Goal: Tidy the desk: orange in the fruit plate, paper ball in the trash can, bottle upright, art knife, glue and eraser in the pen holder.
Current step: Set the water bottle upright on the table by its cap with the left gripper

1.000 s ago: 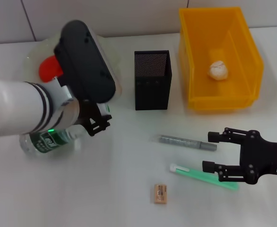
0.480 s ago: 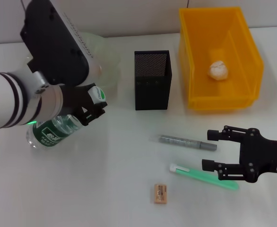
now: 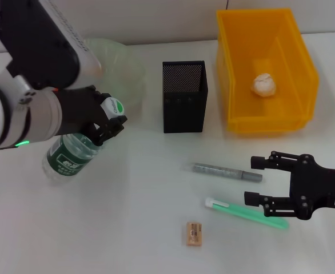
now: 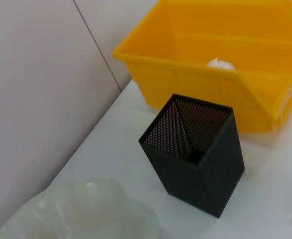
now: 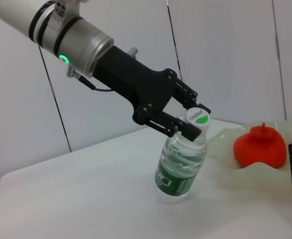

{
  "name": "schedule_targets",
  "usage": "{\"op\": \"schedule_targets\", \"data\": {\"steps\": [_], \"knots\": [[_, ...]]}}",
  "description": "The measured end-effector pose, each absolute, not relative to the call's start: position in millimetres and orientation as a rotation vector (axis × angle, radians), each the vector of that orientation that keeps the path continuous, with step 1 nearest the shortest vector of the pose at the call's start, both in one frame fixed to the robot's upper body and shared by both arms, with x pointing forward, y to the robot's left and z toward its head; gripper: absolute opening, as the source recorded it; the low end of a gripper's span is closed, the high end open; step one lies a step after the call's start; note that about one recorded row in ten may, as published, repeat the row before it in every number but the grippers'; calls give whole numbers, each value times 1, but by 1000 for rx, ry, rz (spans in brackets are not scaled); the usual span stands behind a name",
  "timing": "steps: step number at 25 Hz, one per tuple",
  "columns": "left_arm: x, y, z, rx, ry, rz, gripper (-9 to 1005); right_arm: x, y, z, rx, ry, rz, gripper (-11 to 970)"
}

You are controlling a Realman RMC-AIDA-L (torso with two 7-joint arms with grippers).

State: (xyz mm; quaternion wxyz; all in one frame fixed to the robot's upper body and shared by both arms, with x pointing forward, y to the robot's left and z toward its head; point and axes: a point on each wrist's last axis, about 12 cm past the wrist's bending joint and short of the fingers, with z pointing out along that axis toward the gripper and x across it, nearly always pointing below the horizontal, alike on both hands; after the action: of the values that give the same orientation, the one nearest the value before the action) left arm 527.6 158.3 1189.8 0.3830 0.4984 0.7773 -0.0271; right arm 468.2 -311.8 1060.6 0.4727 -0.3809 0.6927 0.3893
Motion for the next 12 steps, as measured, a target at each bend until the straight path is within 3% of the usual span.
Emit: {"op": "schedule_targets", "data": {"steps": [12], "knots": [[532,179,1196,1206,1949,-187,437,469,-312,1060,-932,1699,951,789]]}}
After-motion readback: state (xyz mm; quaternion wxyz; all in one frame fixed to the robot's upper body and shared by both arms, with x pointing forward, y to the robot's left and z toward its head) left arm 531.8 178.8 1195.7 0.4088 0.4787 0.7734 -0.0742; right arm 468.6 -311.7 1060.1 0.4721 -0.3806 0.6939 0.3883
